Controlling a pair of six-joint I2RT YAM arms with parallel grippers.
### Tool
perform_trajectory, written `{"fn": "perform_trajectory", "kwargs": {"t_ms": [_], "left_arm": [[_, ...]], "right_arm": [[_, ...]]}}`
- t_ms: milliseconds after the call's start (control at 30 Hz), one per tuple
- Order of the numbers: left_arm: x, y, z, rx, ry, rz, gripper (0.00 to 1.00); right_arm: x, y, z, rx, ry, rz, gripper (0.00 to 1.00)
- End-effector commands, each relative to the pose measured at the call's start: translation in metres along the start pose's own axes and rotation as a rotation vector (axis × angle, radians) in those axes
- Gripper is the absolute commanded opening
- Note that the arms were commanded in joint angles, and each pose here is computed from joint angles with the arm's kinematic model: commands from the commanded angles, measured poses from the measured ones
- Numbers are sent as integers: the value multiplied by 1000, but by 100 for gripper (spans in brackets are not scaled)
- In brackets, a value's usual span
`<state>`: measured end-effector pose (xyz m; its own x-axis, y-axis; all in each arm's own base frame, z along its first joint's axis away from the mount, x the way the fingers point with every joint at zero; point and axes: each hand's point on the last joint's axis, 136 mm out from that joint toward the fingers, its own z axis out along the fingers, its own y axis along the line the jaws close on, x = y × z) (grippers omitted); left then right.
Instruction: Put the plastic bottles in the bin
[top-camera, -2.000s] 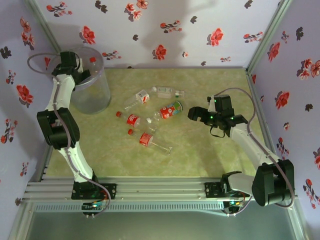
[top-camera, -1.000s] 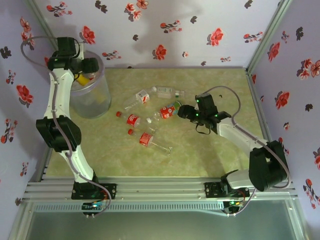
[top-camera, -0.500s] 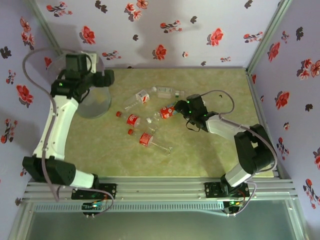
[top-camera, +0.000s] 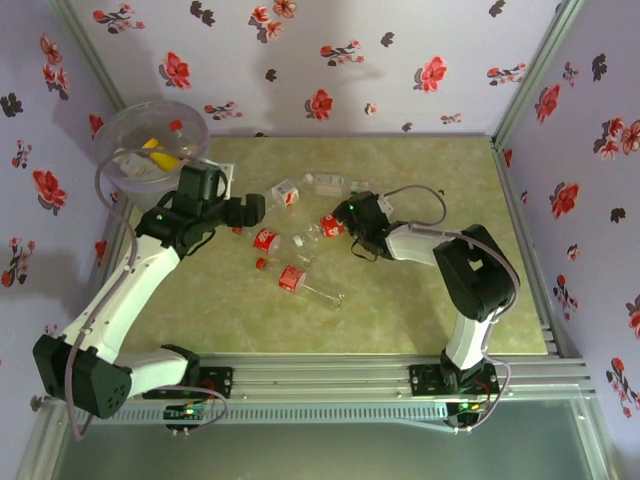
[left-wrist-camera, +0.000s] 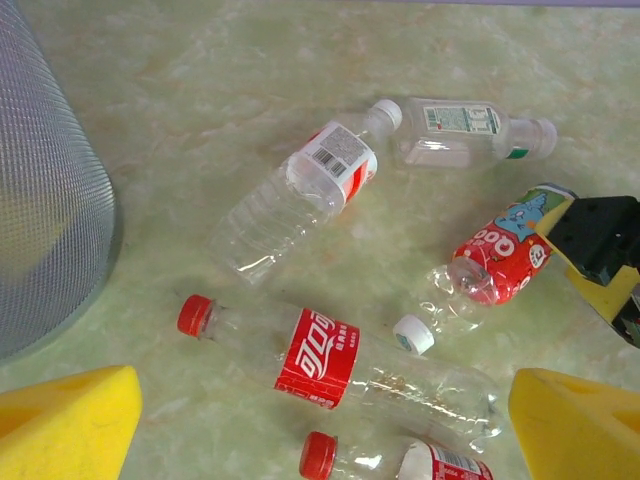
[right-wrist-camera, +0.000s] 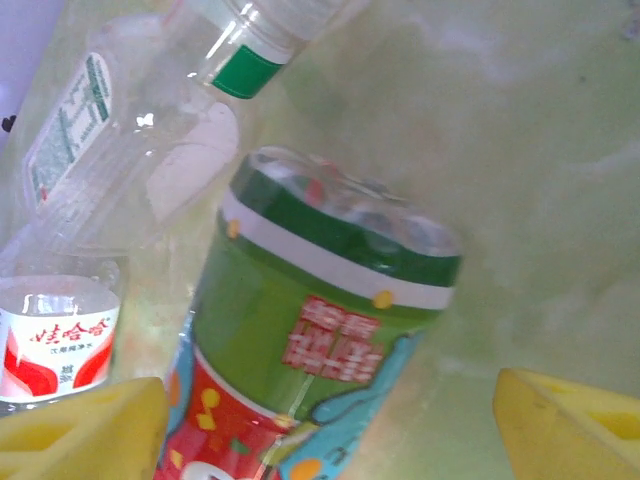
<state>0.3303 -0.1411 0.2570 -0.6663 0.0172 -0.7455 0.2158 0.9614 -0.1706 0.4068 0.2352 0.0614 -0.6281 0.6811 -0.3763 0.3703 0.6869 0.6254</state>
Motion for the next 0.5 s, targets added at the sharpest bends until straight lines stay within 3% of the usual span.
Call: {"fn": "perform_trajectory", "kwargs": {"t_ms": [0, 233, 467], "left_arm": [[-5, 2, 3, -25, -37, -23, 95], [-5, -3, 15, -14, -43, -37, 95], [3, -5, 19, -11, -29, -34, 95]], "right_arm": [[-12, 11, 8, 1, -73, 27, 85], [-13, 10, 28, 41, -85, 36, 85], [-11, 5, 36, 62, -92, 18, 77]]}}
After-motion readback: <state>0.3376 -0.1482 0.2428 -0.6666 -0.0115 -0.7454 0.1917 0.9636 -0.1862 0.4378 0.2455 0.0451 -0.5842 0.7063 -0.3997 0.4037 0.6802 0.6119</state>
